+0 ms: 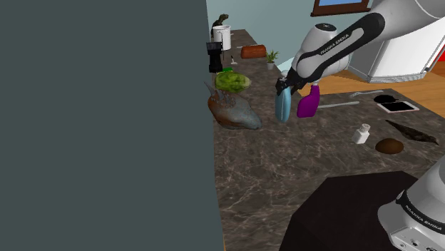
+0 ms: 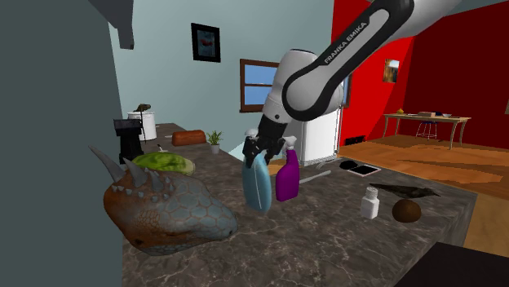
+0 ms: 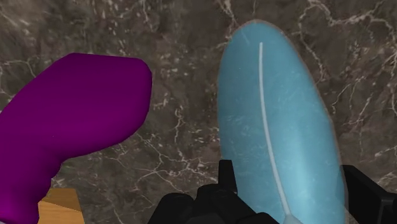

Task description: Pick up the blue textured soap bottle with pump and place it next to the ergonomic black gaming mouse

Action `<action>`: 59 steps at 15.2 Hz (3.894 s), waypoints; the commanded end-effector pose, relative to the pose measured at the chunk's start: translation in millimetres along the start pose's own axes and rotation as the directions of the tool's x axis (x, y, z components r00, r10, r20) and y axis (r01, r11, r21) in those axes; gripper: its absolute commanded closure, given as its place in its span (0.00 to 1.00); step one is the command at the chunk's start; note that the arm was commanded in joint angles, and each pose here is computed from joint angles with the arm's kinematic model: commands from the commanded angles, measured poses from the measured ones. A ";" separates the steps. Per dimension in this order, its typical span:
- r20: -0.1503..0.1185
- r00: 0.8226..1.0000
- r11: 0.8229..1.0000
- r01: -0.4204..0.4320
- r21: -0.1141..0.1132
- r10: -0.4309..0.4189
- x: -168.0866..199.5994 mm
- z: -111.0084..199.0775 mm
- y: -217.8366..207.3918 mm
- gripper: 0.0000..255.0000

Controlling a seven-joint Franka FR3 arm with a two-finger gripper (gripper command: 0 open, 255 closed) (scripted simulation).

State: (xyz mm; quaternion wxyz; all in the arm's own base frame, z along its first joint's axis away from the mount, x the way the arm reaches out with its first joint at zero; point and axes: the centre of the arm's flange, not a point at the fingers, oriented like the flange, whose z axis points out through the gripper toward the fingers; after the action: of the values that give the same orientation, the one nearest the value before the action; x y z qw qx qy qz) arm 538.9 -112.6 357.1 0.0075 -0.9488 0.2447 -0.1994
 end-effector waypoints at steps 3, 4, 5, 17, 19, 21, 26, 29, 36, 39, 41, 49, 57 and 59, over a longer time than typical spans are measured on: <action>-0.001 1.000 1.000 0.000 0.000 0.000 7.9 -19.7 -2.1 1.00; -0.001 1.000 1.000 0.000 0.000 0.000 9.9 -24.6 -2.6 1.00; -0.001 1.000 1.000 0.000 0.000 0.000 11.8 -29.5 -3.2 1.00; -0.001 1.000 1.000 0.000 0.000 0.000 35.6 -87.8 -10.3 1.00; -0.001 1.000 1.000 0.000 0.000 0.000 39.5 -97.5 -11.5 1.00; -0.001 1.000 1.000 0.000 0.000 0.000 43.5 -107.2 -12.7 1.00; -0.001 1.000 1.000 0.000 0.000 0.000 53.4 -131.5 -15.6 1.00; -0.001 1.000 1.000 0.000 0.000 0.000 59.3 -146.1 -17.4 1.00; -0.001 1.000 1.000 0.000 0.000 0.000 73.2 -180.1 -21.5 1.00; -0.001 1.000 1.000 0.000 0.000 0.000 79.1 -194.7 -23.3 1.00; -0.001 1.000 1.000 0.000 0.000 0.000 83.1 -204.4 -24.5 1.00; -0.001 1.000 1.000 0.000 0.000 0.000 98.9 -243.3 -29.2 1.00; -0.001 1.000 1.000 0.000 0.000 0.000 114.7 -282.1 -33.9 1.00; -0.001 1.000 1.000 0.000 0.000 0.000 118.7 -291.9 -35.1 1.00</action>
State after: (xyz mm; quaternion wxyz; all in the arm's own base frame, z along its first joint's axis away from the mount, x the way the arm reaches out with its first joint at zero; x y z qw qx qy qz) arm 539.3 -112.8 667.6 0.0075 -0.9488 0.2447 -0.1995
